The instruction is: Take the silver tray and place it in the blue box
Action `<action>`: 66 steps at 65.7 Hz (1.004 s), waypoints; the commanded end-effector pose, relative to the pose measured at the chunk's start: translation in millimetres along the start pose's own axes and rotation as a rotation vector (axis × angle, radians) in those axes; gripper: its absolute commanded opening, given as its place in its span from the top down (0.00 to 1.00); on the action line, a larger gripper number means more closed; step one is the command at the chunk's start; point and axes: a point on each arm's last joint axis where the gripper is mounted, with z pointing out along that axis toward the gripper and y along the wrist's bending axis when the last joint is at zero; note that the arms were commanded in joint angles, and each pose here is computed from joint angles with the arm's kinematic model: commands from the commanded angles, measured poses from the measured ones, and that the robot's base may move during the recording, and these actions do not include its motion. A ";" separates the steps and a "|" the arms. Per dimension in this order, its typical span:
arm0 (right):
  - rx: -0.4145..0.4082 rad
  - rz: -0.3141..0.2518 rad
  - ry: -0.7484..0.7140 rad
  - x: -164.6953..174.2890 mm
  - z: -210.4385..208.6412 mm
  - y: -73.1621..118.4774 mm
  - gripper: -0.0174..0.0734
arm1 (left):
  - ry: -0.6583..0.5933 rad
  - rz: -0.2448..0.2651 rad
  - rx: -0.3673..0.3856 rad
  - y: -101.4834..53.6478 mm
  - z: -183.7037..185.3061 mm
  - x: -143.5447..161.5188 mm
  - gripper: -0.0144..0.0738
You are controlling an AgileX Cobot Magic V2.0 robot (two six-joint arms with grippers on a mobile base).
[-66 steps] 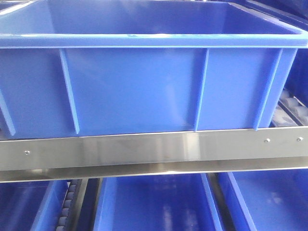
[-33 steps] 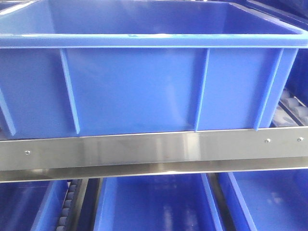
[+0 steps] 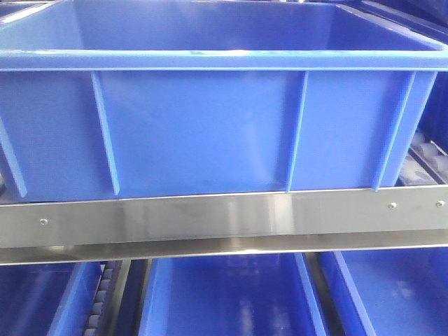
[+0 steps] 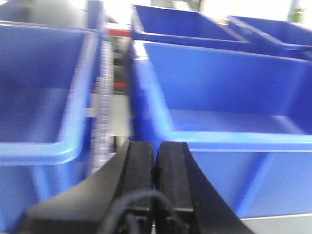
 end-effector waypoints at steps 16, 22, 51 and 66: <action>0.004 -0.023 -0.130 -15.7 -2.8 0.0 0.75 | -0.083 -0.014 -0.074 6.3 -2.1 41.9 0.84; 0.004 -0.023 -0.130 -15.7 -2.8 0.0 0.75 | -0.123 -0.013 -0.077 7.5 -0.5 55.1 0.84; 0.004 -0.023 -0.130 -15.7 -2.8 0.0 0.75 | -0.092 -0.004 -0.077 7.4 -0.2 57.5 0.85; 0.004 -0.023 -0.130 -15.7 -2.8 0.0 0.75 | -0.092 -0.004 -0.077 7.4 -0.2 57.5 0.85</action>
